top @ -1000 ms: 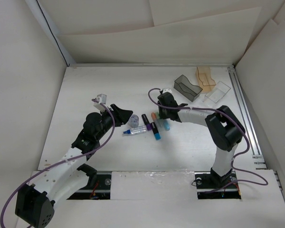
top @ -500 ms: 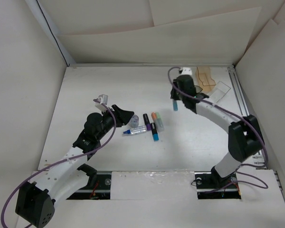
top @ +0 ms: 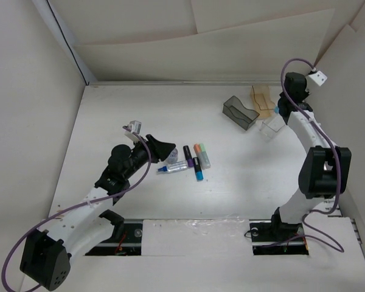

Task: Sort the stationery into containers
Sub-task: Place the pen in the storage box.

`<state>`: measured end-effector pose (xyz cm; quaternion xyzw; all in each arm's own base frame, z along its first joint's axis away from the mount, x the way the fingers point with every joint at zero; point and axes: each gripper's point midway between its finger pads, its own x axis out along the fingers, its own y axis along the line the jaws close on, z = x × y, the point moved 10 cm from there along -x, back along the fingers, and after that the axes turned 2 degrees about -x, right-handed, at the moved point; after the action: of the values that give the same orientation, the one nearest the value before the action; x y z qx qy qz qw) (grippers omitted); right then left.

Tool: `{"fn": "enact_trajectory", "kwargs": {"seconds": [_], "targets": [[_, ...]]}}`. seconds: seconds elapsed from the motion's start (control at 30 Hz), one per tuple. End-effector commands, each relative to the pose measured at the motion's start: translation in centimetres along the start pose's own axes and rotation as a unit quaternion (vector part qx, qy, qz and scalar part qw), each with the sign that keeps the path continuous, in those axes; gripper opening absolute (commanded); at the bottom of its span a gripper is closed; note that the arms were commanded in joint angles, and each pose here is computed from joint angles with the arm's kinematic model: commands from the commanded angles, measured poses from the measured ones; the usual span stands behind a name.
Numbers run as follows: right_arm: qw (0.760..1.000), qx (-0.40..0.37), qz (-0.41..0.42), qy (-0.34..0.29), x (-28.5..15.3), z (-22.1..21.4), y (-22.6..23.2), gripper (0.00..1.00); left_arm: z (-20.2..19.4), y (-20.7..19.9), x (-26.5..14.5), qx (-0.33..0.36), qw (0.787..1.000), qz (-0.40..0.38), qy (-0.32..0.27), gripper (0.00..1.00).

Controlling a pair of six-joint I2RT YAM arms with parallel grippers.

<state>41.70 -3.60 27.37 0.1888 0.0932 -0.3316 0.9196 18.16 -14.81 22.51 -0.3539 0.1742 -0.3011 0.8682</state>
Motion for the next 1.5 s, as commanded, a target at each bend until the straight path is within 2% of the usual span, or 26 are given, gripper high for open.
{"fn": "enact_trajectory", "kwargs": {"seconds": [0.0,0.23,0.63,0.97,1.17,1.23,1.33,1.47], "targets": [[0.997,0.030,-0.055,-0.035,1.9,0.2,0.7,0.15,0.2,-0.8,-0.2,0.018,0.999,-0.036,-0.012,0.45],[0.995,0.015,-0.098,-0.022,5.0,-2.2,0.1,0.16,0.1,-1.0,-0.1,0.020,0.999,-0.042,-0.012,0.45],[0.992,-0.027,-0.121,0.018,6.6,-5.4,-1.1,0.22,0.0,-0.9,0.0,0.019,0.999,-0.039,-0.009,0.45],[0.991,-0.045,-0.119,0.041,7.3,-6.7,-1.6,0.34,0.0,-0.9,0.0,0.019,0.999,-0.039,-0.009,0.45],[0.992,-0.051,-0.108,0.045,7.3,-6.5,-1.4,0.55,0.0,-0.9,0.0,0.019,0.999,-0.039,-0.009,0.45],[0.993,-0.048,-0.101,0.045,7.1,-6.2,-1.2,0.57,0.0,-0.9,0.0,0.019,0.999,-0.039,-0.009,0.45],[0.994,-0.043,-0.095,0.042,6.4,-5.3,-1.2,0.57,0.0,-0.9,0.0,0.014,0.999,-0.039,-0.009,0.45],[0.997,-0.029,-0.068,0.022,3.5,-3.1,-0.2,0.49,0.0,-0.9,0.0,0.014,0.999,-0.039,-0.009,0.45]]}}
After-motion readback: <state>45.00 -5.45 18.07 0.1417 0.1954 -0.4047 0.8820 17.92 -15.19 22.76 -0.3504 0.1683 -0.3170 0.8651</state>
